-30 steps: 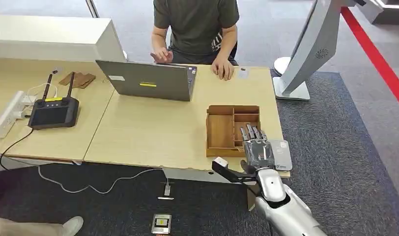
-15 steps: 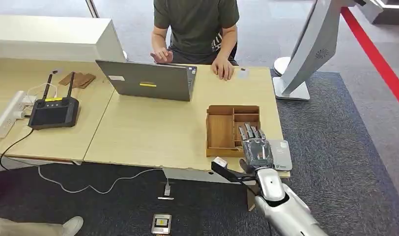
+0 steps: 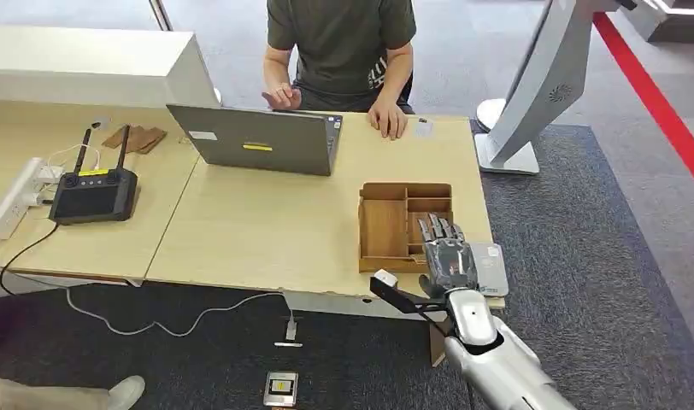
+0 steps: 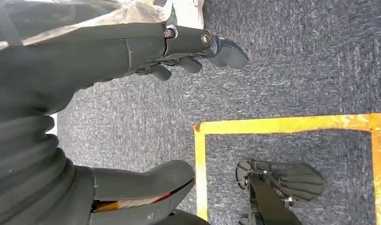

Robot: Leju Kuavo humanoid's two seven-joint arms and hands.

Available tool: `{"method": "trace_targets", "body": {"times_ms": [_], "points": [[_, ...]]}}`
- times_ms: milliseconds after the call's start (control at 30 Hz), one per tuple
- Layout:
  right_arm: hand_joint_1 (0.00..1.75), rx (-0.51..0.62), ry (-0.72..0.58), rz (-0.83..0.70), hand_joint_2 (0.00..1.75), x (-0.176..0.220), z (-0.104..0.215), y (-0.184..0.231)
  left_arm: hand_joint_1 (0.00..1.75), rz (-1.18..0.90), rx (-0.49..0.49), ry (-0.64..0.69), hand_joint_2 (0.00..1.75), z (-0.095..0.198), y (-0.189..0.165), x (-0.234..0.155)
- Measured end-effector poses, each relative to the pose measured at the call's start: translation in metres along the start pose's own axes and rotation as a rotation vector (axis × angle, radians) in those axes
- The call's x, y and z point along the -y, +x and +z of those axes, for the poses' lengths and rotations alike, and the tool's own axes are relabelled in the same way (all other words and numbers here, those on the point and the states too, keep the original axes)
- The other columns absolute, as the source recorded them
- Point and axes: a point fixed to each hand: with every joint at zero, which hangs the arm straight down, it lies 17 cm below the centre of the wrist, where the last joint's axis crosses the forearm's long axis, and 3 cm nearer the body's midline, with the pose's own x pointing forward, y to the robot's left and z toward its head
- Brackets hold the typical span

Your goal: Pass the card to the sensor for recognition and then transmit it.

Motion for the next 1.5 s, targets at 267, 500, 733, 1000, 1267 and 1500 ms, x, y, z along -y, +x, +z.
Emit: {"method": "trace_targets", "body": {"times_ms": [267,500,733,1000,1267,1500], "points": [[0.00,-0.009,0.006,-0.011,1.75,-0.001,0.000,-0.001,0.00,0.007,-0.006,0.006,1.75,0.000,-0.002,-0.001],[0.00,-0.018,0.019,-0.006,1.75,-0.003,0.001,-0.002,0.00,0.014,-0.009,0.006,1.75,0.000,-0.004,-0.001],[1.68,-0.036,0.041,-0.016,1.75,-0.002,0.002,-0.003,0.00,0.023,-0.012,0.007,1.75,0.000,-0.006,-0.001],[1.75,-0.040,0.048,-0.026,1.75,-0.002,0.005,-0.004,0.00,0.027,-0.015,0.007,1.75,0.000,-0.007,-0.001],[1.69,-0.054,0.038,-0.028,1.75,0.002,0.006,-0.008,0.00,0.036,-0.019,0.013,1.75,0.000,-0.008,-0.002],[1.71,-0.058,0.003,-0.044,1.75,0.015,0.006,-0.010,0.00,0.043,-0.022,0.013,1.75,0.000,-0.009,-0.002]]}}
